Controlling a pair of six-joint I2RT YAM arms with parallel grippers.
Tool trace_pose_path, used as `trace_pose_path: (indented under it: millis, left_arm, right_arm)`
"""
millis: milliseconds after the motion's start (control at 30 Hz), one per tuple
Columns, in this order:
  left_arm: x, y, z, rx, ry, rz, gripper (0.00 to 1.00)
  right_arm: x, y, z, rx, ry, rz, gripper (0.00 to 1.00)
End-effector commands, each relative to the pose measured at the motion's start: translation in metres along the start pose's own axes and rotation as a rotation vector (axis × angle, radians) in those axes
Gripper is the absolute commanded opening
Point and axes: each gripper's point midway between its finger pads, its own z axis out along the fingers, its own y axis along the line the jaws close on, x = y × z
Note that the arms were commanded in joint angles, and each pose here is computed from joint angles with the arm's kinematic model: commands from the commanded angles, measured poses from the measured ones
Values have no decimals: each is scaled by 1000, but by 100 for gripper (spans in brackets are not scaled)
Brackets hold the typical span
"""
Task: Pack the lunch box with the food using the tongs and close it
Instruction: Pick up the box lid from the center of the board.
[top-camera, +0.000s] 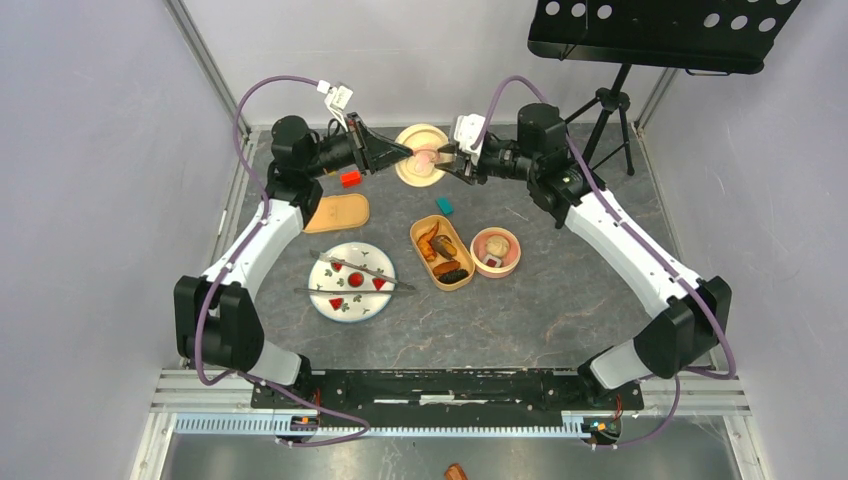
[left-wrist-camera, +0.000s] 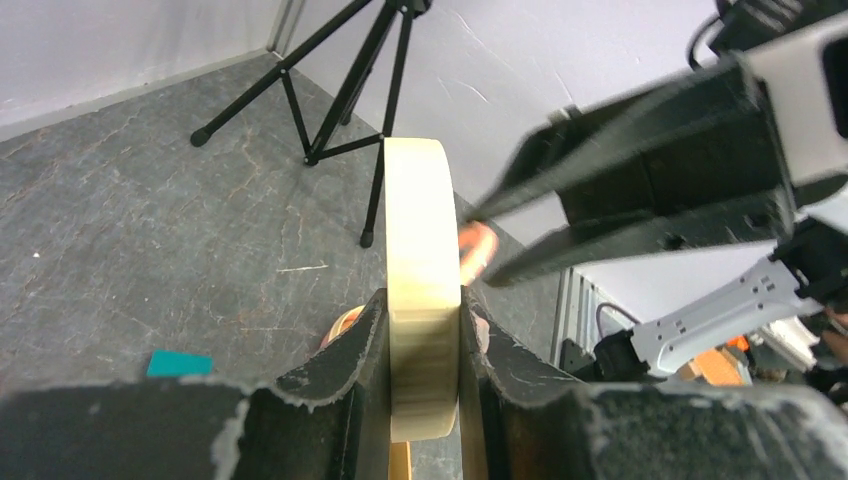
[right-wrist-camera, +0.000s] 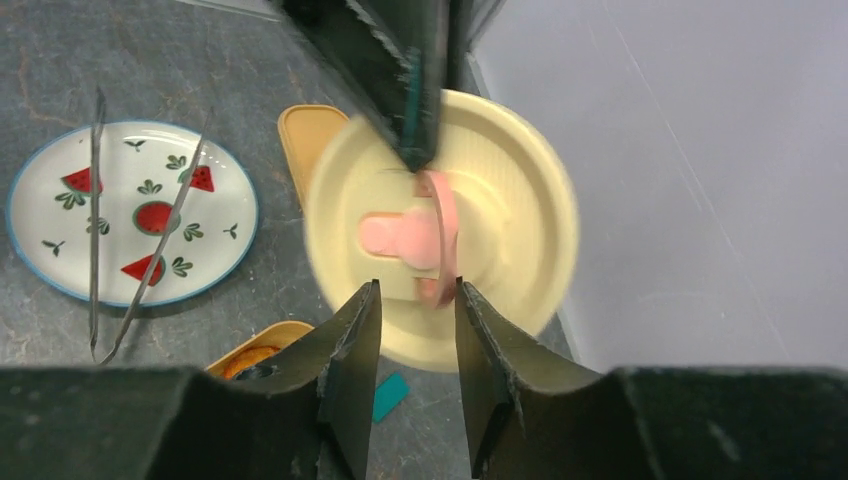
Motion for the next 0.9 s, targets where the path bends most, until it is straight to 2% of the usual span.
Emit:
trace_pose_path:
  millis: [0, 133, 233, 367, 667, 867]
  left_arm:
    - [-23, 3, 5, -29, -85, -56, 2]
    - [-24, 3, 6, -19, -95, -77, 2]
    - [-24, 0, 6, 4, -91, -58, 2]
    - [-22, -4, 5, 22, -79, -49, 2]
    - [-12, -12, 7, 95, -32, -109, 2]
    - [-12, -17, 9, 127, -36, -134, 2]
  right_arm:
    - [-35, 41, -7, -138, -78, -181, 37]
    - [-37, 55, -12, -171, -71, -273, 35]
    - [-33, 48, -12, -137, -39, -270, 40]
    - [-35, 30, -17, -39, -13, -259, 43]
    - [-41, -10, -35, 270, -82, -235, 51]
    - [-35, -3, -27, 226, -90, -253, 53]
